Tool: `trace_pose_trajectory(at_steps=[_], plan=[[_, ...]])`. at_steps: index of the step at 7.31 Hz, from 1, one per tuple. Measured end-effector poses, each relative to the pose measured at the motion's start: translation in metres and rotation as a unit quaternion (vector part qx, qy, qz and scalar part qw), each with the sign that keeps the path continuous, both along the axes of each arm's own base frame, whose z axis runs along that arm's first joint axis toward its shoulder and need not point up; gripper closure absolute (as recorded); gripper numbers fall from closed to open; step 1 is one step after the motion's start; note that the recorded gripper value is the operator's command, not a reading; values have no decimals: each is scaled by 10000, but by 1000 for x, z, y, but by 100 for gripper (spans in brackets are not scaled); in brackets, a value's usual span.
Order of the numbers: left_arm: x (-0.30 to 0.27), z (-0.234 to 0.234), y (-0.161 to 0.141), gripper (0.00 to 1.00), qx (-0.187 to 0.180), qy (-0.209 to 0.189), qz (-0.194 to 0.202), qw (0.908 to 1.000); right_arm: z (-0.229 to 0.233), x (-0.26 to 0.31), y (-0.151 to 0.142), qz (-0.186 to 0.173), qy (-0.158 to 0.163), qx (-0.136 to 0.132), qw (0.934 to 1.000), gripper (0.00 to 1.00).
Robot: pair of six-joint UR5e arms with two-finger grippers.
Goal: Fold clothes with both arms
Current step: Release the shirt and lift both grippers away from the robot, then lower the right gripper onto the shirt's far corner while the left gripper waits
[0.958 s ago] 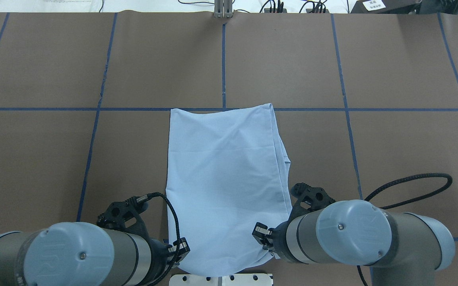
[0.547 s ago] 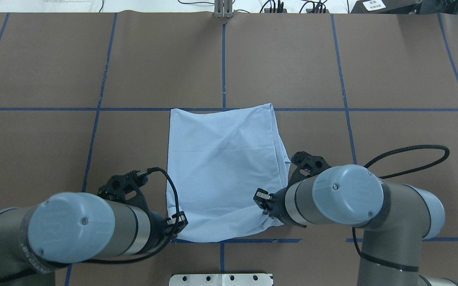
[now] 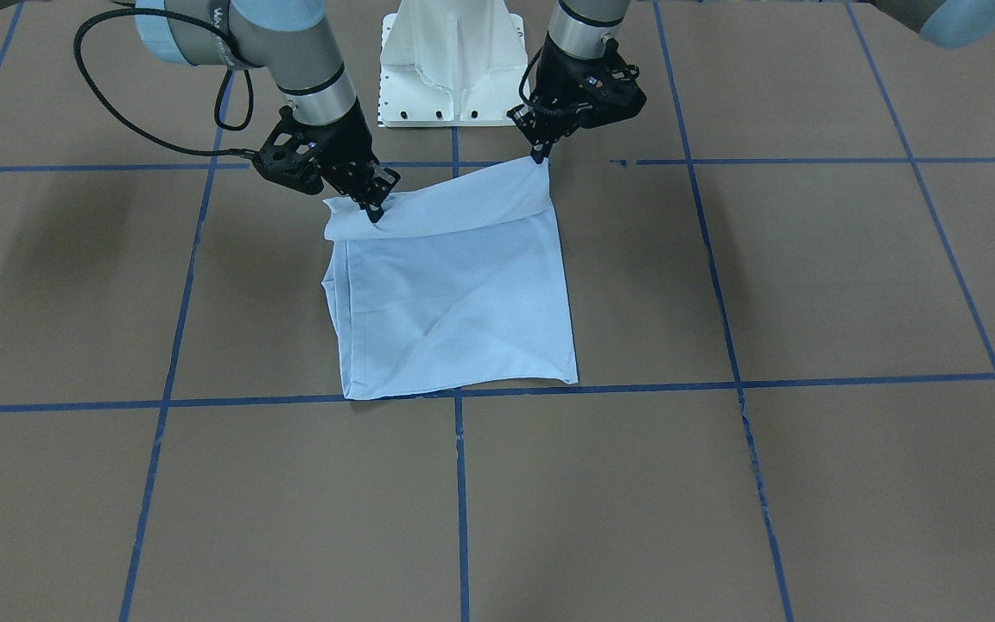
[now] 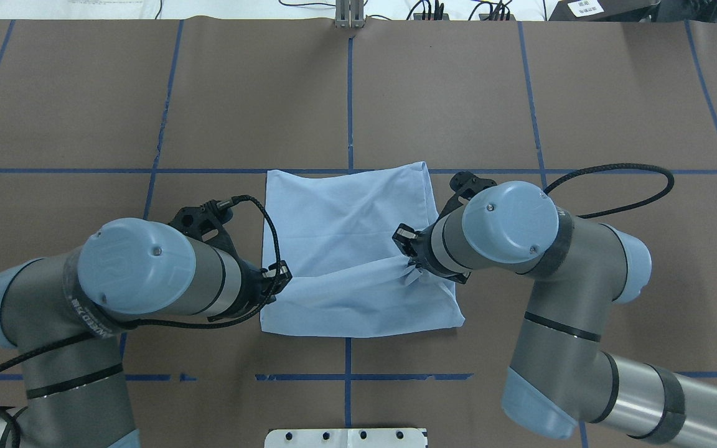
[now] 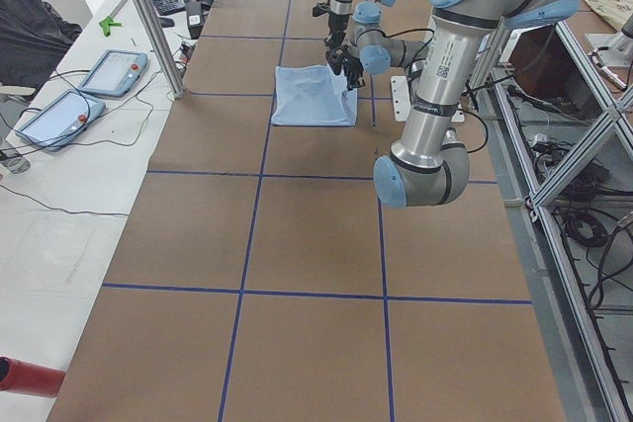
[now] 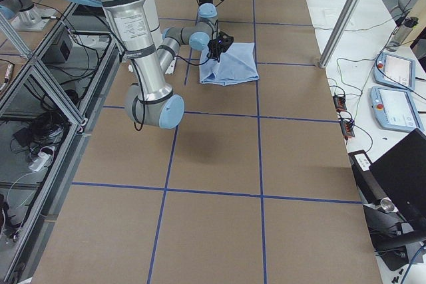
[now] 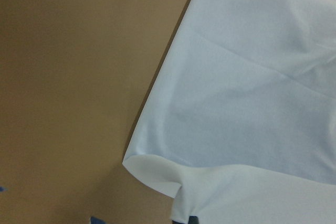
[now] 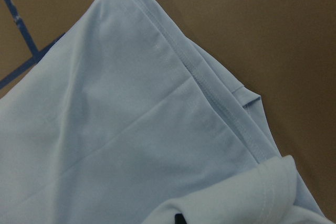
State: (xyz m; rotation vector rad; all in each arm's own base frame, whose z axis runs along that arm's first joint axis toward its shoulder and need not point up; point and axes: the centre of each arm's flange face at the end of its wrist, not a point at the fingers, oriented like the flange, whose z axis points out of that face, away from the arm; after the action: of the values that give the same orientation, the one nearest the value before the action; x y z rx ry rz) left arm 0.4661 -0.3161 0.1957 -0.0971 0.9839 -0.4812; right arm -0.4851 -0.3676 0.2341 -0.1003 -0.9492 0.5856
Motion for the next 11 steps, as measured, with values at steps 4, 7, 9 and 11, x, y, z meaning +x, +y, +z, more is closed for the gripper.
trace_pose_trajectory(at_steps=[4,7,9,11], plan=[[25,19,-134,1,118,-204,-679,9974,4,-35,-121,171,177,-166,9996,1],[23,56,-225,0,433,-337,-957,9939,7,-35,-220,199,283,22,9994,0],[17,53,-236,0,479,-311,-938,9939,-2,-18,-236,34,140,15,9999,0],[-3,57,-245,0,508,-279,-623,9964,-7,-17,-228,-222,55,-30,9997,0]])
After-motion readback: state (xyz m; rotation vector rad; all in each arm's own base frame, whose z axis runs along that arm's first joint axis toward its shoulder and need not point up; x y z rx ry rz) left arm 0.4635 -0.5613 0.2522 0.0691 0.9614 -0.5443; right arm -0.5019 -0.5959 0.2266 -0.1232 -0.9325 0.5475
